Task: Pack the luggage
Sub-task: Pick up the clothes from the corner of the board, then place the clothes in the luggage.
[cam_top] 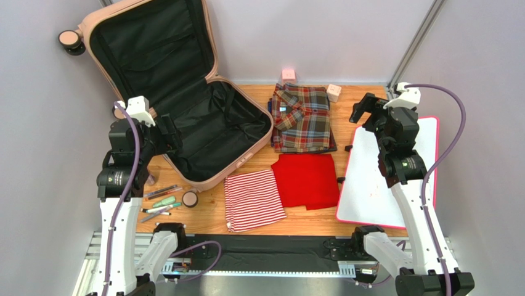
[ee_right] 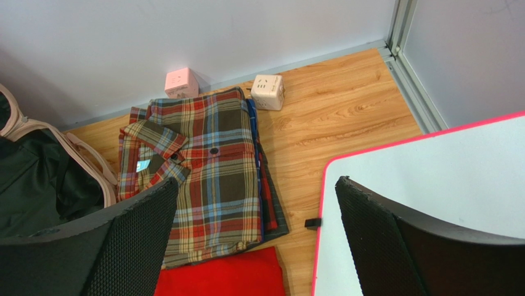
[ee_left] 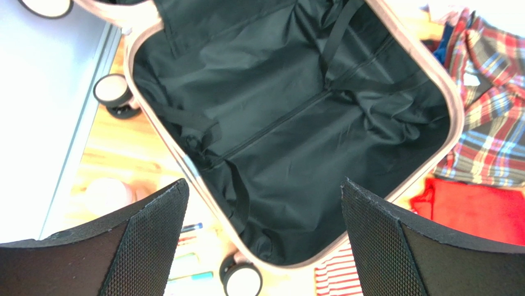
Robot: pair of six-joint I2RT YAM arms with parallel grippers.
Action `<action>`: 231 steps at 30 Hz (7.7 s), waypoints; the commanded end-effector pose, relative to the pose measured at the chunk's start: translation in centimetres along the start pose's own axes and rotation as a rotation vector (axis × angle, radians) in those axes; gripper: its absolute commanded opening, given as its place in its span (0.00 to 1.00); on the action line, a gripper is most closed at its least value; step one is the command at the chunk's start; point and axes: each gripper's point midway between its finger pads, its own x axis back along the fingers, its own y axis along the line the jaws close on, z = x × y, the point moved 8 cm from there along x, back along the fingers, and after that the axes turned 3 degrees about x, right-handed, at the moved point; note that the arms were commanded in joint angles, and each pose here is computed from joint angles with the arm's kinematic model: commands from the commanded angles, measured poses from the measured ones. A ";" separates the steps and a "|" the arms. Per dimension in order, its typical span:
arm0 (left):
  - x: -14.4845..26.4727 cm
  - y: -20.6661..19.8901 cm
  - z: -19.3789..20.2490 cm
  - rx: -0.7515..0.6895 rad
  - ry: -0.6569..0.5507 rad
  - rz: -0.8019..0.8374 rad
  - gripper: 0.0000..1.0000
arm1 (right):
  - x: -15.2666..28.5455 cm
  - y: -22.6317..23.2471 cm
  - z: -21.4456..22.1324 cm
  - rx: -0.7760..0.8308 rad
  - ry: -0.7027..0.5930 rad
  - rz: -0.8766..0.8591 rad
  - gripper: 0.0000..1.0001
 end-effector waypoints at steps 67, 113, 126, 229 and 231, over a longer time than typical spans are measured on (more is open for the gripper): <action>2.2 -0.1 6.2 0.018 0.129 0.151 0.97 | -24.1 3.2 15.1 -0.088 0.773 -0.333 0.28; -0.1 -0.4 6.2 0.022 0.158 0.173 0.97 | -9.8 18.0 -4.7 0.264 0.318 -0.476 0.00; -0.6 -0.8 5.7 0.042 0.167 0.181 0.98 | -2.3 25.6 -7.6 0.292 0.192 -0.782 0.00; -26.6 -4.1 16.5 0.462 0.531 0.138 0.00 | -17.4 33.1 23.6 0.285 0.782 -0.697 0.77; -26.0 -4.1 17.2 0.460 0.519 0.125 0.00 | -17.7 33.0 23.8 0.280 0.783 -0.692 0.78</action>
